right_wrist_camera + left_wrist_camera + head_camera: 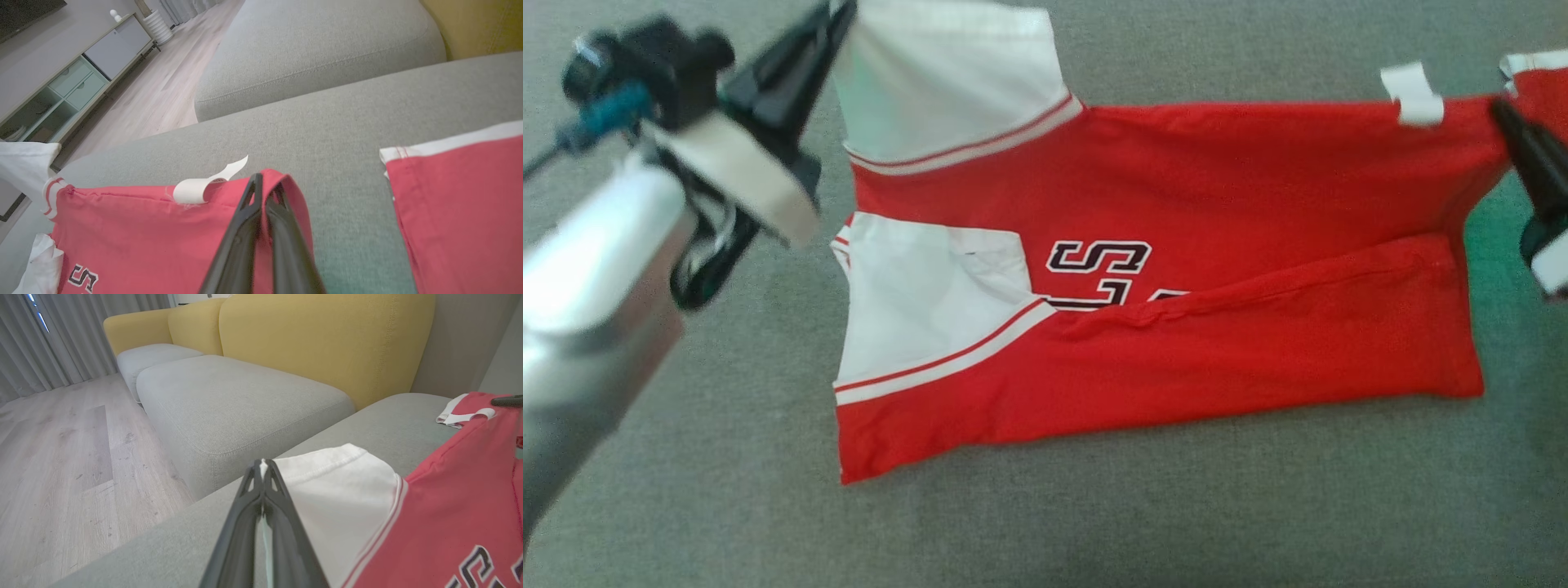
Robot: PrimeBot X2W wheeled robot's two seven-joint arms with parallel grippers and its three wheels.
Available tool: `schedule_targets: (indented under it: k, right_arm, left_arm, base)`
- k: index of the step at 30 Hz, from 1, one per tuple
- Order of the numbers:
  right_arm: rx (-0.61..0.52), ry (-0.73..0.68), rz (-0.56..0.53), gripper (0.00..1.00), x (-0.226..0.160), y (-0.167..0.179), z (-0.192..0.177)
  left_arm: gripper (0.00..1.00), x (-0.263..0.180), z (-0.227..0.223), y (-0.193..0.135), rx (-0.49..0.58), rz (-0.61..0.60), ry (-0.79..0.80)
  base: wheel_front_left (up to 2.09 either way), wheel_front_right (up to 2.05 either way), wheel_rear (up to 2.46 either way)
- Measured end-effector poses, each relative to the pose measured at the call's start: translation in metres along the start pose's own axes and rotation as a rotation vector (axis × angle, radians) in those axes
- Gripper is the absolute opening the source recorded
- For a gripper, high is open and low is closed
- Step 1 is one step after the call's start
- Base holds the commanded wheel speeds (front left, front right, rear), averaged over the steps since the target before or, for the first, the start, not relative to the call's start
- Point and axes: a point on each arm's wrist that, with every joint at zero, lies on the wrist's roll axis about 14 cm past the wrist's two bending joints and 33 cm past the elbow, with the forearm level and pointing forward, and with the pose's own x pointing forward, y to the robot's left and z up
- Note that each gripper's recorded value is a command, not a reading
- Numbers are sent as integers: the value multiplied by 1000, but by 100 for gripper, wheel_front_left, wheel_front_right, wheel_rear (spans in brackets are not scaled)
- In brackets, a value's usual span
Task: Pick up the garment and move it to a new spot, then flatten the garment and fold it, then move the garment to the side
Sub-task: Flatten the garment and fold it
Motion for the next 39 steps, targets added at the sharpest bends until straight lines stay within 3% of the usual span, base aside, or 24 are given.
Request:
schedule_targets:
  k: [12, 25, 26, 27, 28, 29, 30, 31, 34, 39]
  right_arm:
    - [48, 39, -4, 0, -26, 4, -28]
    - [96, 148, -49, 3, -54, -5, -79]
    - [93, 158, -53, 17, -55, -6, -82]
    - [90, 162, -57, 45, -56, -7, -84]
    - [89, 164, -62, 100, -56, -8, -86]
    - [85, 156, -72, 100, -56, -11, -86]
    - [87, 146, -82, 100, -56, -12, -87]
    - [88, 137, -89, 100, -56, -13, -88]
    - [88, 91, -105, 100, -56, -14, -85]
    - [115, 22, -164, 100, -71, -21, -87]
  left_arm:
    - [0, -60, -17, -46, -93, -15, -1]
    - [0, -115, -62, -102, -250, 0, 101]
    - [0, -118, -66, -106, -265, -5, 111]
    - [0, -120, -69, -110, -281, -4, 120]
    - [0, -122, -73, -113, -290, -1, 130]
    - [24, -123, -76, -116, -299, 0, 134]
    - [74, -123, -78, -119, -309, 2, 137]
    - [100, -122, -80, -123, -318, 3, 139]
    - [100, -118, -79, -130, -324, 40, 117]
    - [100, -118, -72, -125, -342, 228, 47]
  base:
    - [0, 0, 0]
    - [0, 0, 0]
    - [0, 0, 0]
    - [0, 0, 0]
    - [0, 0, 0]
    - [0, 0, 0]
    - [0, 0, 0]
    - [0, 0, 0]
    - [0, 0, 0]
    - [0, 0, 0]
